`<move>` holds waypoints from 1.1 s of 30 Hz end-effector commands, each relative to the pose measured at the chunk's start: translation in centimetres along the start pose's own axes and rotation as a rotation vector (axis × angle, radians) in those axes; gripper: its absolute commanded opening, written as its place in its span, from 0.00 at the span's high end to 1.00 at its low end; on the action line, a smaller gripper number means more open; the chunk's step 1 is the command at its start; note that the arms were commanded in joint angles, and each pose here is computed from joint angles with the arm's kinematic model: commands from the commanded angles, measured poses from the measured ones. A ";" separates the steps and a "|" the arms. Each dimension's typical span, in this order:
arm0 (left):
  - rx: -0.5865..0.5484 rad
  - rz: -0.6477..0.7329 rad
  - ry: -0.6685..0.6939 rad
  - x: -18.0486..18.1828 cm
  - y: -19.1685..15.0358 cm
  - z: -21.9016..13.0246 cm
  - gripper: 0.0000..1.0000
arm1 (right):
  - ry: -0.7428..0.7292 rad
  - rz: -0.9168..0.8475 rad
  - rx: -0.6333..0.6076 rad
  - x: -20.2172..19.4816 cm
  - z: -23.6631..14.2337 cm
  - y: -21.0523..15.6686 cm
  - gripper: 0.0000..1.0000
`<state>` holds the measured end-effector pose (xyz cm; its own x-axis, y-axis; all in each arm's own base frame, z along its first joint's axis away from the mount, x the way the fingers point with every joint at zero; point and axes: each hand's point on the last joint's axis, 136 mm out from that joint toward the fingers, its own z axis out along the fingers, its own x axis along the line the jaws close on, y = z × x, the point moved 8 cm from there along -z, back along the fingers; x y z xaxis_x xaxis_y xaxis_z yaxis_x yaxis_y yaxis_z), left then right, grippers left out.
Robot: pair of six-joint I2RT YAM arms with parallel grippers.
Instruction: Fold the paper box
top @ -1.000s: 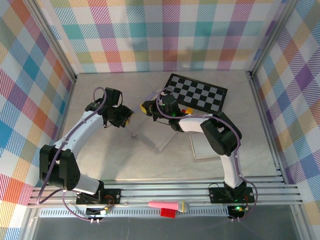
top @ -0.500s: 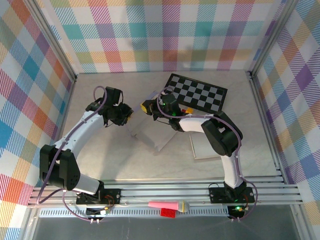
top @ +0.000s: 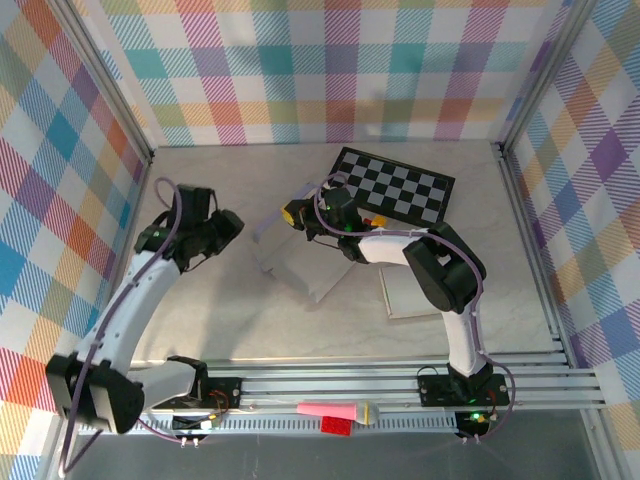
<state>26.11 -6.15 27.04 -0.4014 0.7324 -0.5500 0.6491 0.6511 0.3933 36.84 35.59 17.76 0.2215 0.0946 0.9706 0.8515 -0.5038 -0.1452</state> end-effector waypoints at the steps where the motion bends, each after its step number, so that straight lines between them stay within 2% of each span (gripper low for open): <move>1: 0.012 0.173 0.012 2.5 -1.2 1.8 0.74 | 0.041 -0.024 0.017 2.2 -0.7 -0.4 1.00; 4: 0.043 0.263 -0.054 3.4 -2.3 3.9 0.77 | 0.035 -0.027 0.022 2.0 -0.8 -0.3 1.00; 7: 0.074 0.365 -0.091 3.4 -2.5 5.4 0.73 | 0.033 -0.028 0.034 1.9 -0.7 -0.3 1.00; 10: 0.132 0.450 -0.062 4.1 -2.5 6.9 0.72 | 0.027 -0.021 0.039 1.6 -0.7 -0.3 1.00; 14: 0.254 0.534 -0.080 4.4 -3.0 8.7 0.71 | 0.029 -0.016 0.045 1.6 -0.6 -0.2 1.00; 19: 0.319 0.608 -0.167 4.3 -3.8 9.7 0.66 | 0.032 -0.007 0.054 1.6 -0.3 0.1 1.00; 23: 0.336 0.646 -0.233 3.9 -4.3 10.0 0.63 | 0.037 -0.001 0.067 1.7 0.0 0.1 1.00; 28: 0.337 0.674 -0.232 3.7 -4.3 10.3 0.63 | 0.042 0.005 0.070 1.8 0.3 0.2 1.00; 33: 0.331 0.694 -0.239 3.3 -4.2 10.7 0.67 | 0.040 0.013 0.076 1.7 0.4 0.1 1.00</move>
<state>28.20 -8.08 14.99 0.2251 0.8784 -0.4216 0.8983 -0.0196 0.4389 37.14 35.38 18.34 0.2285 0.0880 0.9696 0.8717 -0.4619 -0.1635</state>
